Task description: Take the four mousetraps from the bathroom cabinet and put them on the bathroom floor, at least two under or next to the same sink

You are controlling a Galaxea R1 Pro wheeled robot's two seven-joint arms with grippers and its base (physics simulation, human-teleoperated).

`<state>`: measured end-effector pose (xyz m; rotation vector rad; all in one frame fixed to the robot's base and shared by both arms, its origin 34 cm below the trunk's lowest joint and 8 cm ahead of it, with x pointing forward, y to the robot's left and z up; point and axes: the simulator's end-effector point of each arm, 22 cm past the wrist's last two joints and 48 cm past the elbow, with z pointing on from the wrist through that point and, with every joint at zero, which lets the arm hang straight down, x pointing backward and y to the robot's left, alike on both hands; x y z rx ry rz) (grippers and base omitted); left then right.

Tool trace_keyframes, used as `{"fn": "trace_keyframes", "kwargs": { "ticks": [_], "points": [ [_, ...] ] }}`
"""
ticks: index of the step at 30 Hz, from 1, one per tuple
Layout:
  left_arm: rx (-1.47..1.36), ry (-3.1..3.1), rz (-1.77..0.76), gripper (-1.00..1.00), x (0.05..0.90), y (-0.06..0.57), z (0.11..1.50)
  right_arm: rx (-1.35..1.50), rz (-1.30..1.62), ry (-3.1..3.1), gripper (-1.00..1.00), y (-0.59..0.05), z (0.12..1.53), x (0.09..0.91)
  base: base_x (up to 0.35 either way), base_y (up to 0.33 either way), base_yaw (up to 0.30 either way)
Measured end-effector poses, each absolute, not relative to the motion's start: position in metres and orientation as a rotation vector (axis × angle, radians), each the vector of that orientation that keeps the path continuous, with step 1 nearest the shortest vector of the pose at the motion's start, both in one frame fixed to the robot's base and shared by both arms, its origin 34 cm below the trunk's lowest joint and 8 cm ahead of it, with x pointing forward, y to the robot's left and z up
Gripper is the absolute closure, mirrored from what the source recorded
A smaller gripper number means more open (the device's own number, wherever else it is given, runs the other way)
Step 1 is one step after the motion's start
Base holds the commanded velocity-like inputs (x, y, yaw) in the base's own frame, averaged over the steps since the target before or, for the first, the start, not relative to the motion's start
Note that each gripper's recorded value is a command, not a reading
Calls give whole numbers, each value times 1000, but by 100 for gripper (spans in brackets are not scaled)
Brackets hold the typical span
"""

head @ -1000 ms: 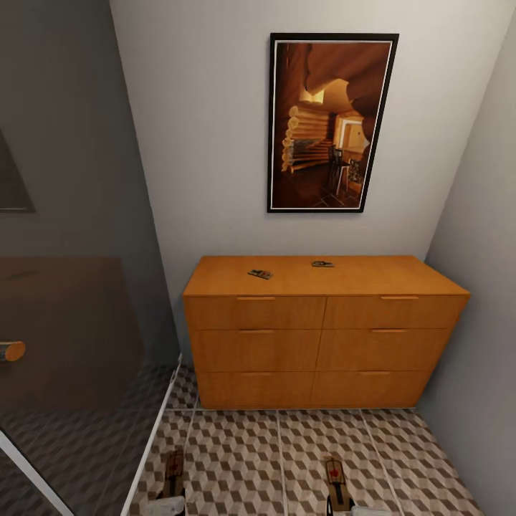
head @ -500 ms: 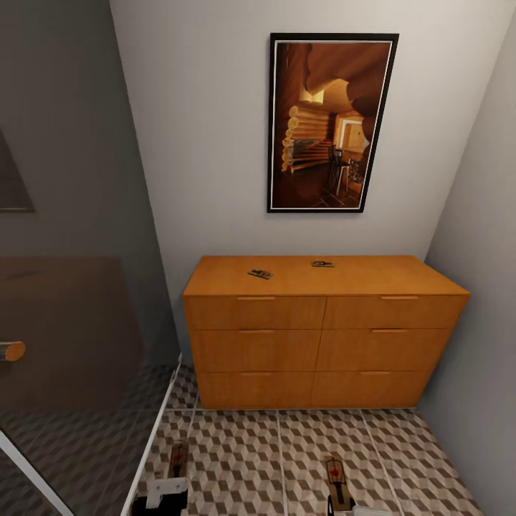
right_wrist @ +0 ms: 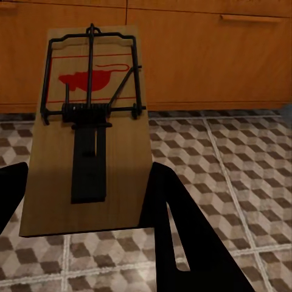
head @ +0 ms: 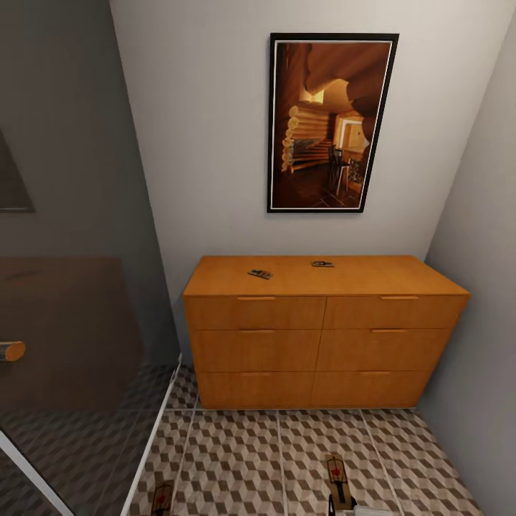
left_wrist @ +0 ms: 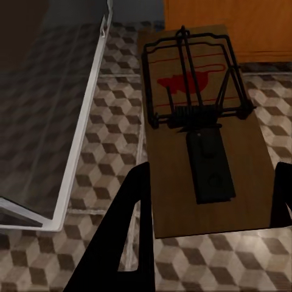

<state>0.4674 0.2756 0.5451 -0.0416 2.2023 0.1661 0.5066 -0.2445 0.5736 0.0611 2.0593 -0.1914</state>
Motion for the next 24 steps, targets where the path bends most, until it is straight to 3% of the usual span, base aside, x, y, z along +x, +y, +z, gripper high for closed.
{"fn": "trace_keyframes", "kwargs": {
  "ticks": [9,24],
  "points": [
    [-39,2215,166,100,462,275,541,62,-191,2061,100,-244,573,506,-29,0,0],
    [-41,2223,160,100,460,270,539,55,-209,2061,100,-256,573,506,-317,0,0]
  ]
}}
